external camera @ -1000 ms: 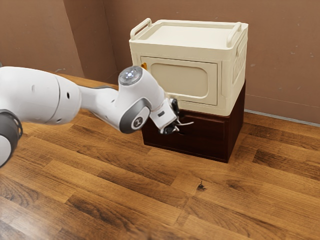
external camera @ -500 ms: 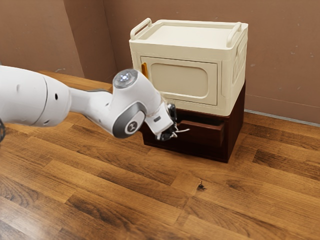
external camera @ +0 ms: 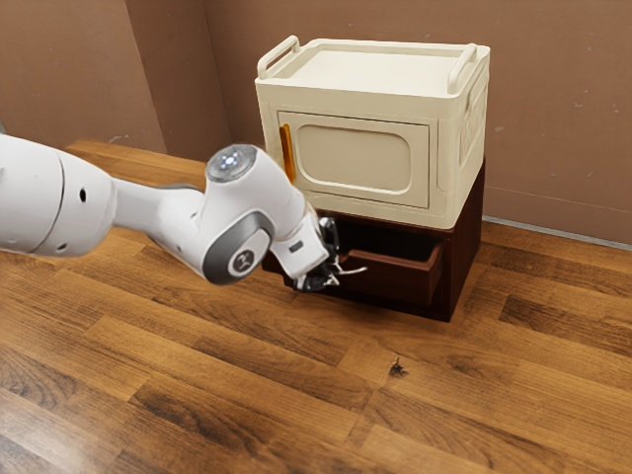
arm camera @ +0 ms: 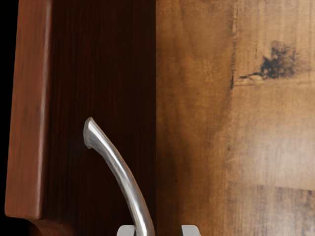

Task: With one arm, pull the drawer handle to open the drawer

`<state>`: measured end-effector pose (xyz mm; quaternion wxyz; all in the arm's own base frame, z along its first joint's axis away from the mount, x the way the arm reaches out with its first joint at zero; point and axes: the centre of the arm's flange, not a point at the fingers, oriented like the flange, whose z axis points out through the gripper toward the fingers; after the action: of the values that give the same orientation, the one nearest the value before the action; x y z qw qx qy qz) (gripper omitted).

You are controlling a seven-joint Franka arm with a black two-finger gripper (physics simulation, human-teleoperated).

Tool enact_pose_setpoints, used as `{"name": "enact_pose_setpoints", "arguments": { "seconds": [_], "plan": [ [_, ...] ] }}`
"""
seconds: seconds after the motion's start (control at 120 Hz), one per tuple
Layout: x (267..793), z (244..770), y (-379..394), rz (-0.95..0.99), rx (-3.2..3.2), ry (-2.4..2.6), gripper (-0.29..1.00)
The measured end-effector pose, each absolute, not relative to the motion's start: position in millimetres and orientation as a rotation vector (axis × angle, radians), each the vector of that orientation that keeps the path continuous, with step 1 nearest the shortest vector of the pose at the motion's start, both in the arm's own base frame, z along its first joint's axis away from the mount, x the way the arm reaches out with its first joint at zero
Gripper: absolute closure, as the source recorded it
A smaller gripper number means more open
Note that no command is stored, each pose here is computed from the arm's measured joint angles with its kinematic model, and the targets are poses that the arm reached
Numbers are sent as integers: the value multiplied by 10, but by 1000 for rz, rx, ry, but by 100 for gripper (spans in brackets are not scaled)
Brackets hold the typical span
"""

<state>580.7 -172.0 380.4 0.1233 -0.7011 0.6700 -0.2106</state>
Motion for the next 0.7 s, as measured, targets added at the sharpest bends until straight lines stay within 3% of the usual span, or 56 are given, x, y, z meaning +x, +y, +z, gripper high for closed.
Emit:
{"name": "enact_pose_setpoints", "arguments": {
  "seconds": [0.7],
  "plan": [
    [5417, 3826, -1697, -604, -2056, 1986, 70]
  ]
}}
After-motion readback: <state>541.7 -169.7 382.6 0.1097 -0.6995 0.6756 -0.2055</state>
